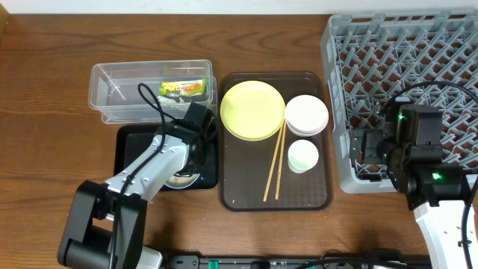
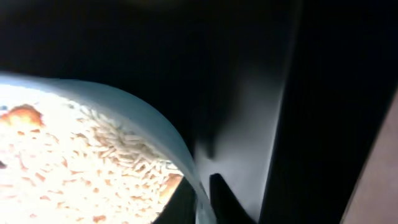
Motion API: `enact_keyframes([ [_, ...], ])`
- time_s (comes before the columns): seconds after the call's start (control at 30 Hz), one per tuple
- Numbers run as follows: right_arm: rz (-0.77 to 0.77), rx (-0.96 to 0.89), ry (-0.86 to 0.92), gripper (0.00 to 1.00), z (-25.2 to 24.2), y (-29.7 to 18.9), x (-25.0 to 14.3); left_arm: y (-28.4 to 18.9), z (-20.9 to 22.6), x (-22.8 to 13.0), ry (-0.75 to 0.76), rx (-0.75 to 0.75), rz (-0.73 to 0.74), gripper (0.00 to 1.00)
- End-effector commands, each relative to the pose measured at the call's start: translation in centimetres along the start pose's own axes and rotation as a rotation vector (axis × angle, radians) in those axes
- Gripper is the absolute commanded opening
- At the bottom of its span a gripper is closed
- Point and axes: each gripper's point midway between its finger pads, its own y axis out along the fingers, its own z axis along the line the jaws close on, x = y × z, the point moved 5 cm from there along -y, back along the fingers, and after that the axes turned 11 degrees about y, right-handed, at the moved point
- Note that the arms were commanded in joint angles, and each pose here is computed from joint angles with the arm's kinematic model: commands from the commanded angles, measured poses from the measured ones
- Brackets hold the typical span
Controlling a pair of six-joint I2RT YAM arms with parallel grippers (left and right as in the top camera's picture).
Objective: Sort waste into correct bins and load items into the dishwasher rack
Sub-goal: 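Tip the blue bowl over the black tray to pour out rice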
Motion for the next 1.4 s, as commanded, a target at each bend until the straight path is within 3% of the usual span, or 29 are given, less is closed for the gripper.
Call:
enact_keyframes([
  [0.0, -0.013, 0.015, 0.007, 0.99, 0.4, -0.4, 0.4, -0.3, -0.1, 0.2, -0.008, -0.008, -0.009, 0.06],
  [0.2, -0.013, 0.015, 0.007, 0.99, 0.4, -0.4, 0.4, -4.5, -0.6, 1.6, -0.004, -0.038, -0.118, 0.06],
  [0.33, -0.014, 0.014, 0.006, 0.99, 0.4, -0.4, 0.4, -7.3, -1.8, 1.4, 0.01, -0.152, -0.185, 0.06],
  [0.63, -0.013, 0.014, 0.007, 0.99, 0.4, -0.4, 0.4, -12.0, -5.3, 1.0, 0.181, -0.779, -0.235, 0.06],
  [1.0, -0.01, 0.013, 0.007, 0.99, 0.4, -0.4, 0.3, -12.7, 1.3, 2.0, 0.011, -1.265, -0.38, 0.06],
  [1.17, -0.005, 0.012, 0.006, 0.99, 0.3, -0.4, 0.2, -10.3, 3.5, 2.8, -0.173, -1.4, -0.323, 0.06],
  [1.37, -0.006, 0.012, 0.006, 0.99, 0.4, -0.4, 0.3, -7.5, 5.3, 3.0, -0.331, -1.417, -0.254, 0.06],
])
